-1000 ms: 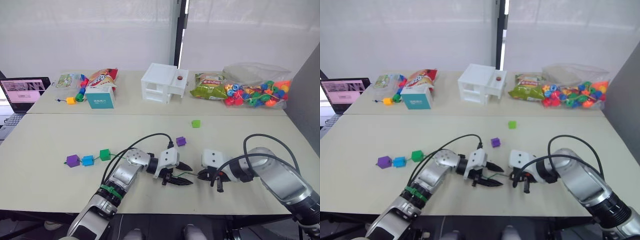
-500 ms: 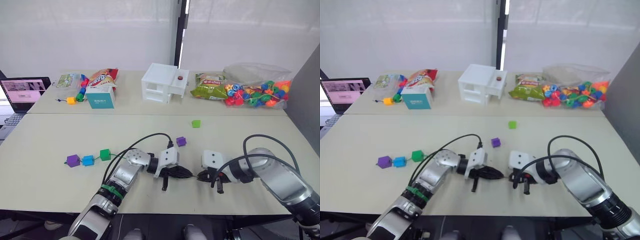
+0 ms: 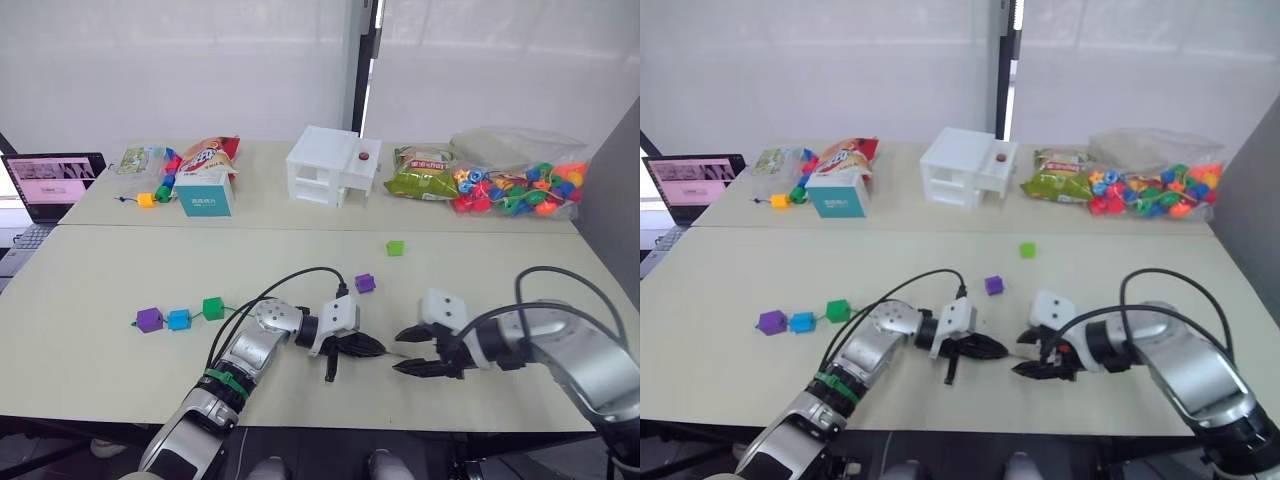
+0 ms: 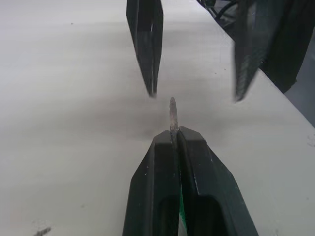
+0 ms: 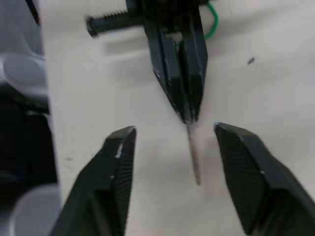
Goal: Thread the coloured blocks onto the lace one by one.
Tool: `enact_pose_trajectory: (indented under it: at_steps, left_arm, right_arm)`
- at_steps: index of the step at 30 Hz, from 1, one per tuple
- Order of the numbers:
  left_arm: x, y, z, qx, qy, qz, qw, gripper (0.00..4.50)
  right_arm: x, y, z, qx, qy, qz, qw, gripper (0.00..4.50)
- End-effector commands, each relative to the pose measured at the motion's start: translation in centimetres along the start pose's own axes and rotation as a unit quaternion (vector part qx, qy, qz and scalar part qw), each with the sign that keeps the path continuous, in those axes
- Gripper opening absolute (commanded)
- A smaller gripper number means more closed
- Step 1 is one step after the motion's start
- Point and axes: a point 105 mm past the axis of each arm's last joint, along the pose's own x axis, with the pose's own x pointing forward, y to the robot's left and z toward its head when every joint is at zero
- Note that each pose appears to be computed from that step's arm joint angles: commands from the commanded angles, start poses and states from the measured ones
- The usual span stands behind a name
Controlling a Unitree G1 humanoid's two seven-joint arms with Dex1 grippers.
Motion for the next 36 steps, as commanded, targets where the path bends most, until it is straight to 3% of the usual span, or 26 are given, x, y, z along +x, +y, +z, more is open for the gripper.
enact_pose_trajectory:
  at_steps: [1,3,7,15,25,36]
  left_arm:
    - [-0.3,0.1,0.4,0.004,-0.011,0.010,1.000,0.00]
    - [-0.7,0.0,0.3,-0.001,-0.011,0.015,1.000,0.00]
    - [-1.1,-0.2,0.0,-0.007,-0.011,0.021,1.000,0.00]
    - [-1.9,0.3,0.1,-0.015,-0.014,0.060,0.998,0.00]
    - [-2.3,0.2,0.2,-0.018,-0.011,0.082,0.996,0.00]
    - [-2.3,-0.4,-0.2,-0.015,0.004,0.084,0.996,0.00]
  right_arm:
    - [-2.1,-0.7,1.2,0.016,-0.058,-0.059,0.996,4.09]
    - [-3.0,-1.8,2.0,0.060,-0.132,-0.123,0.982,4.47]
    - [-3.8,-4.3,2.6,0.090,-0.204,-0.225,0.948,4.47]
    - [-0.2,-11.7,2.8,0.144,-0.243,-0.372,0.884,4.47]
    - [4.7,-17.6,3.0,0.185,-0.221,-0.400,0.870,4.47]
    - [7.8,-19.2,3.6,0.183,-0.224,-0.396,0.872,4.47]
